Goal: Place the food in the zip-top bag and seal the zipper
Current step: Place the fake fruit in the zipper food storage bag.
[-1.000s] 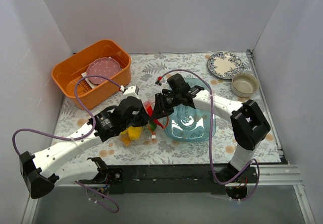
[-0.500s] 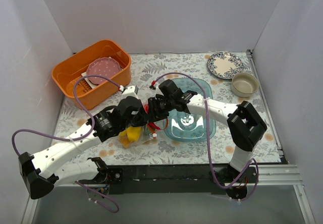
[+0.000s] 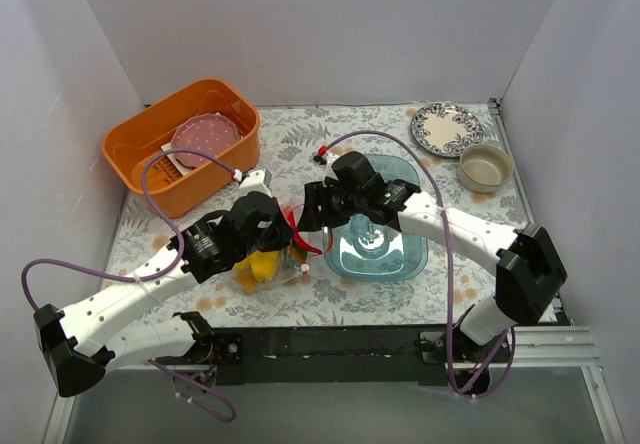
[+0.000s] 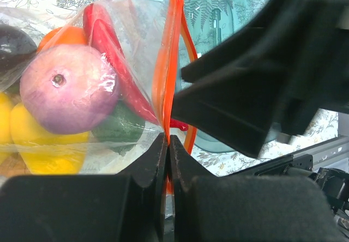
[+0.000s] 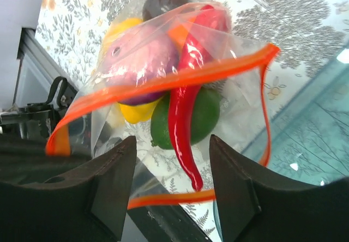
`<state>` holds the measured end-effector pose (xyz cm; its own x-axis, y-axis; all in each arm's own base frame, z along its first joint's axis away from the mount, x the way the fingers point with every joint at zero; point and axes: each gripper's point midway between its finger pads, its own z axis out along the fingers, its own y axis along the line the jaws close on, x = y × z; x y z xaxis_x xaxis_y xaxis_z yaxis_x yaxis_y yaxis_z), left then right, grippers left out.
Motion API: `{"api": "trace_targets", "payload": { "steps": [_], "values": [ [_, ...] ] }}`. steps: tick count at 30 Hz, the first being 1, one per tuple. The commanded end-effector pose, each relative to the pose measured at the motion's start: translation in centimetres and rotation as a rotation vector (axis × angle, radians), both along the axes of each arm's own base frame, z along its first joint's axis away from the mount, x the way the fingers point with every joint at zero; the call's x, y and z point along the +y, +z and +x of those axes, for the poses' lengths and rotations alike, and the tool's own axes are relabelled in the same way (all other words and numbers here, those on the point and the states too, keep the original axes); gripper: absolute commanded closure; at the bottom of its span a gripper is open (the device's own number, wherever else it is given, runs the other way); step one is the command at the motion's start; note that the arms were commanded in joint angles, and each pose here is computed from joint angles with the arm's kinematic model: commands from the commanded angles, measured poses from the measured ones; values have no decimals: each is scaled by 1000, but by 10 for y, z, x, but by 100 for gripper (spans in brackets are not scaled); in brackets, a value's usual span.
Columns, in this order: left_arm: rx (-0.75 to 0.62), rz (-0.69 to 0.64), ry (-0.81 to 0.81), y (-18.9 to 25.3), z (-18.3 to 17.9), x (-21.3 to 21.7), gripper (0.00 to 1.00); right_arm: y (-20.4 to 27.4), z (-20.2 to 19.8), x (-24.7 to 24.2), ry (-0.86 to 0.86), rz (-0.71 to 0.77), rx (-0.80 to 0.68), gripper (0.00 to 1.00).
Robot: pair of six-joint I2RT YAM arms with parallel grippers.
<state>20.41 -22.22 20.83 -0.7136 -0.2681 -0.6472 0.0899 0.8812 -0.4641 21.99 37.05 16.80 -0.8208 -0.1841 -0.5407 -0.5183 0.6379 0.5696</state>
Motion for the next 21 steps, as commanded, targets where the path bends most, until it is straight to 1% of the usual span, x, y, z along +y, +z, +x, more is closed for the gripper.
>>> {"api": "trace_targets", "payload": {
  "steps": [1,3,5,7,9,15,17,21],
  "values": [
    [-43,-42,18,19,2,3,100,10,10,-28,-119,-19,-80,37],
    [-46,-43,20,19,2,4,100,12,11,-38,-165,-20,-85,39],
    [-44,-43,18,19,2,3,100,0,15,-52,-242,-62,-73,43],
    [-40,-42,15,18,2,3,100,-2,17,-61,-282,-70,-85,46],
    [-43,-42,10,18,2,2,100,-12,12,-64,-283,-73,-61,47],
    [-44,-38,8,18,2,1,100,-28,9,-62,-267,-74,-4,47],
    [-42,-42,8,18,2,1,100,-27,9,-54,-245,-26,9,47],
    [-43,-44,9,19,1,2,100,-35,9,-50,-233,-13,45,50]
  ]
}}
